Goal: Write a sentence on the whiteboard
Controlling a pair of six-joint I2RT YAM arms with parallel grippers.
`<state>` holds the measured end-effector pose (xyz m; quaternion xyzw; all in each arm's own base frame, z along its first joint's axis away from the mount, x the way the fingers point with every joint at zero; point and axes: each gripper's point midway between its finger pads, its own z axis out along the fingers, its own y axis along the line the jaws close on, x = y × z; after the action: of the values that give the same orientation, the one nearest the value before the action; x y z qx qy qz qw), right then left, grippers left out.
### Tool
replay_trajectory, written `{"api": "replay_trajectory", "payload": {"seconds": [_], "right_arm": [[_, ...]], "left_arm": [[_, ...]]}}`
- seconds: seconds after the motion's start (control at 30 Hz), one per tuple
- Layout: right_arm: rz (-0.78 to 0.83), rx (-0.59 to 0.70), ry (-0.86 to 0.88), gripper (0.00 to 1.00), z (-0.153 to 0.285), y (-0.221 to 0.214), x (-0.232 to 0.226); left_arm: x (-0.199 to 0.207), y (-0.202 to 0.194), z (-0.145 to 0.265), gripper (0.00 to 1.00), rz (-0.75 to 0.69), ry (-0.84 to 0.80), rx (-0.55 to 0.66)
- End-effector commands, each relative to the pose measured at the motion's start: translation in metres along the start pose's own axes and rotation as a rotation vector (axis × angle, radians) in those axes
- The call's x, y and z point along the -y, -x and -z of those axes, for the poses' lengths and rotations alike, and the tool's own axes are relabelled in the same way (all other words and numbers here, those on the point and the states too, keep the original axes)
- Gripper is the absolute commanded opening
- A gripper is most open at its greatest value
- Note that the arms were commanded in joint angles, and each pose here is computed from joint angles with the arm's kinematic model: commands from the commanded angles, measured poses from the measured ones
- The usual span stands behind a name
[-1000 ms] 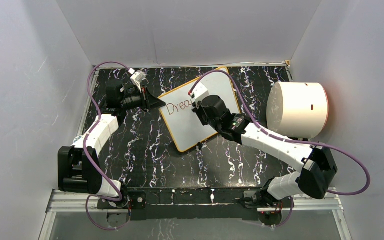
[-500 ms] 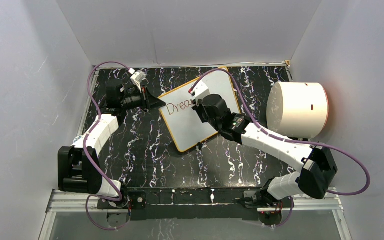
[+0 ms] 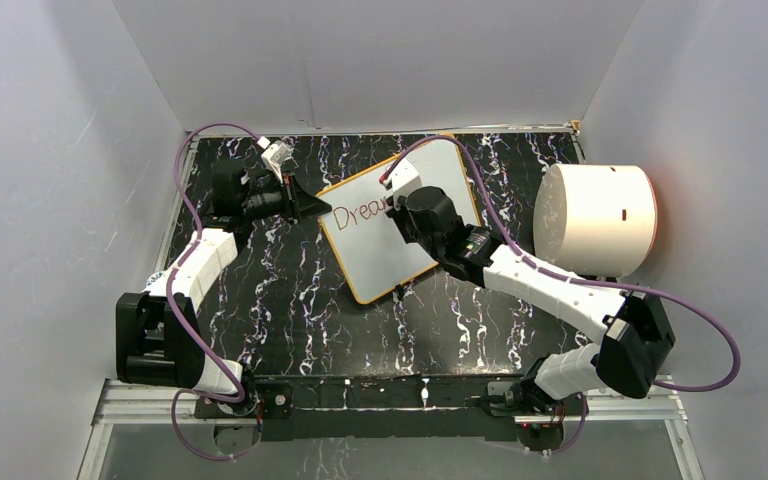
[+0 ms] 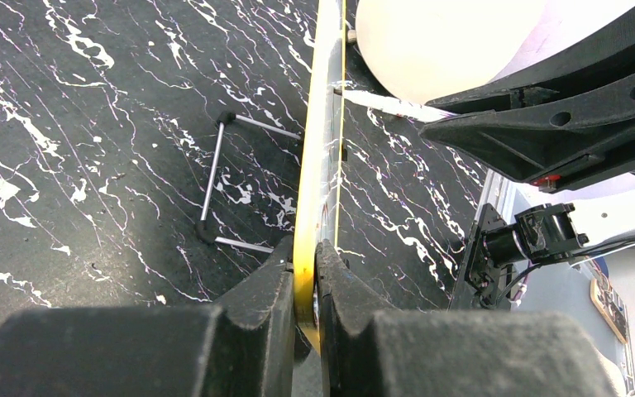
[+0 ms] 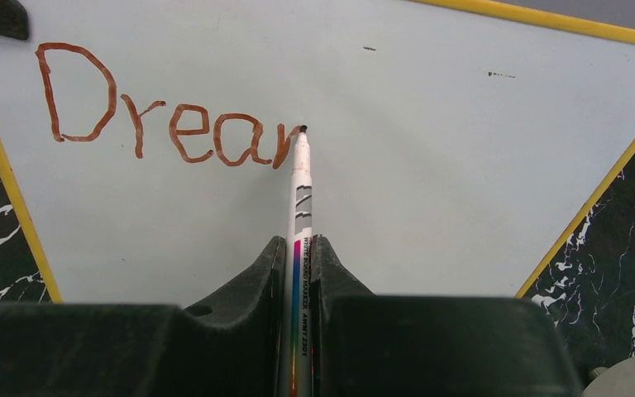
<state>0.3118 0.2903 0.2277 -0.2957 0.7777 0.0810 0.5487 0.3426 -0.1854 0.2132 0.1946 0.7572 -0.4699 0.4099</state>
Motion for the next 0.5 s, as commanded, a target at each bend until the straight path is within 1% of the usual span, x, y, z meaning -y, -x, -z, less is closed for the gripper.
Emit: {"api": "replay_trajectory", "payload": {"seconds": [0.0,0.47], "right_arm": [[-0.020,0.028,-0.034,0.00,0.004,0.014,0.011],[-0.024,-0.054,0.018,0.00,0.010,-0.013,0.002]], "left_arm": [[-0.018,-0.035,-0.008,0.00,0.046,0.069,-0.091],[-0.019,-0.036,-0.008,0.00,0.047,0.071,-0.093]]}}
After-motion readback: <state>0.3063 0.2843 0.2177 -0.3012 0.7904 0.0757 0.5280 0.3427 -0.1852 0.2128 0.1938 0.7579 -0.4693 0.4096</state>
